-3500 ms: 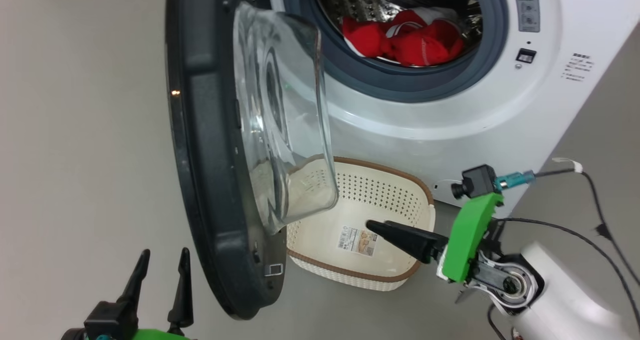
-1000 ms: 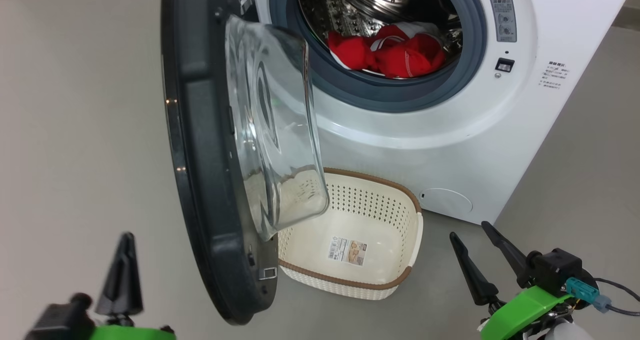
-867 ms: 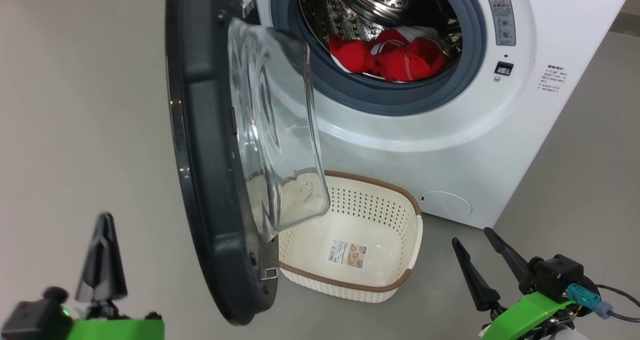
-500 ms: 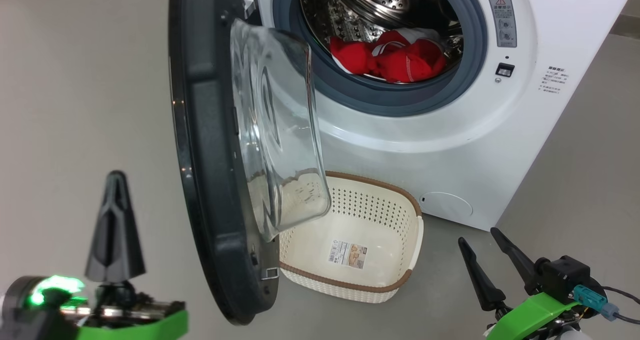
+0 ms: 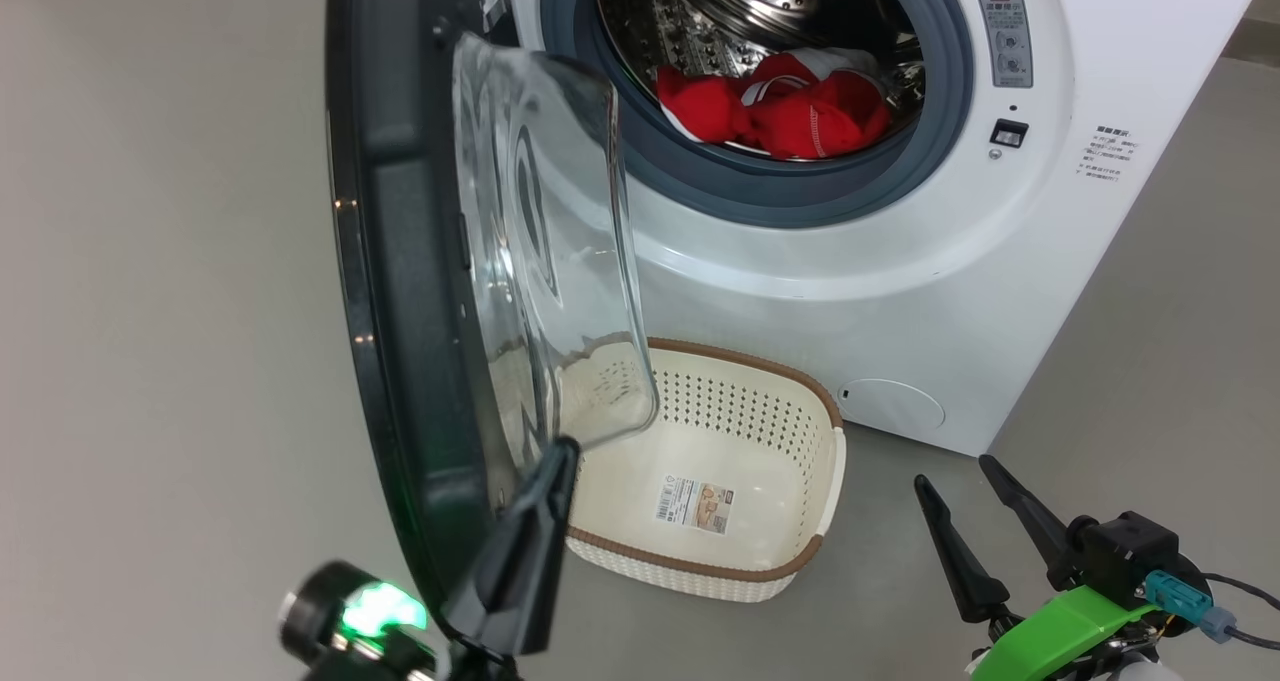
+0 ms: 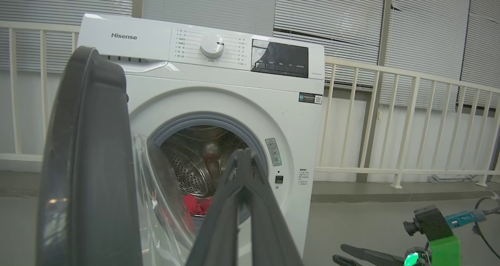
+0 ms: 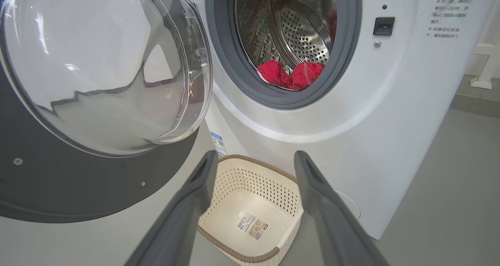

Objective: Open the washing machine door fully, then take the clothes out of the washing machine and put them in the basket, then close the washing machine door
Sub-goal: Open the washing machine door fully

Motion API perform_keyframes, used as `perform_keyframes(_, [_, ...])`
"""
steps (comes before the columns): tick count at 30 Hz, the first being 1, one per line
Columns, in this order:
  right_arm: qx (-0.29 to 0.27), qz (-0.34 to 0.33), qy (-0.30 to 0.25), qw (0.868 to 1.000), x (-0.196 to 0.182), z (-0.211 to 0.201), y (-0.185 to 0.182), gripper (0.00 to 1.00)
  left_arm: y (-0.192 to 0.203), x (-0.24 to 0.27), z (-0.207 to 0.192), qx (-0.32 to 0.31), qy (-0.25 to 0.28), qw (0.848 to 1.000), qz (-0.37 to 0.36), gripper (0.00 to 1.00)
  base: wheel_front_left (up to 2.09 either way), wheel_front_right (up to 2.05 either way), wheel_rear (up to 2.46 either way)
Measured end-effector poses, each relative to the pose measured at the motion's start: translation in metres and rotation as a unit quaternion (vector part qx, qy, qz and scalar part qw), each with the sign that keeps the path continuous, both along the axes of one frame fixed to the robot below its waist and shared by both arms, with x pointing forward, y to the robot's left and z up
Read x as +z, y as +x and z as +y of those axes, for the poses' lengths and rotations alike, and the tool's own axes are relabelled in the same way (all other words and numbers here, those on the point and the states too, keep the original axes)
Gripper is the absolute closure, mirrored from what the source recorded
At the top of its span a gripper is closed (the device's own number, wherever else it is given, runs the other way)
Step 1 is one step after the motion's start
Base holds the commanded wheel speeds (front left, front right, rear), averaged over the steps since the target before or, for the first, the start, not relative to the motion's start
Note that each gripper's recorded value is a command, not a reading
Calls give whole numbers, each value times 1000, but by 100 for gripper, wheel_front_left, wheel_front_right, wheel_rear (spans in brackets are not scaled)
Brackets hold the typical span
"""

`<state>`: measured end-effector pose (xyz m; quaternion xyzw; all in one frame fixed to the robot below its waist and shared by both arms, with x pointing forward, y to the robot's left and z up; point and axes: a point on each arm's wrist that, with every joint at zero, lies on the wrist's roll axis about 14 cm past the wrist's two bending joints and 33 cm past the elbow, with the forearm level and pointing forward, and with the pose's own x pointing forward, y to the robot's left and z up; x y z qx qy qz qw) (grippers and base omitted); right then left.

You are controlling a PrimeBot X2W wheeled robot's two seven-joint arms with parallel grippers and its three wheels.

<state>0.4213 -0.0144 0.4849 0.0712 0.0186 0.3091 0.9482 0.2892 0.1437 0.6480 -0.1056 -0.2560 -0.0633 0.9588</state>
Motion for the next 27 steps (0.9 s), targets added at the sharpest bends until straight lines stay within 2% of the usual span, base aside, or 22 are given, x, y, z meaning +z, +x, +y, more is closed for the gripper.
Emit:
perform_keyframes(6, [3, 1, -1, 1000, -1, 1, -1, 0, 7, -56, -20, -38, -22, 995, 91, 100, 0, 0, 0])
perform_keyframes(11, [7, 2, -1, 1000, -1, 3, -3, 0, 10, -96, -20, -40, -34, 987, 154, 100, 0, 0, 0])
perform_keyframes(18, [8, 3, -2, 1000, -3, 4, -4, 0, 11, -123, 2, 2, -45, 979, 197, 100, 0, 0, 0])
perform_keyframes(27, [7, 3, -2, 1000, -2, 3, -4, 0, 11, -137, 19, 34, -52, 974, 219, 100, 0, 0, 0])
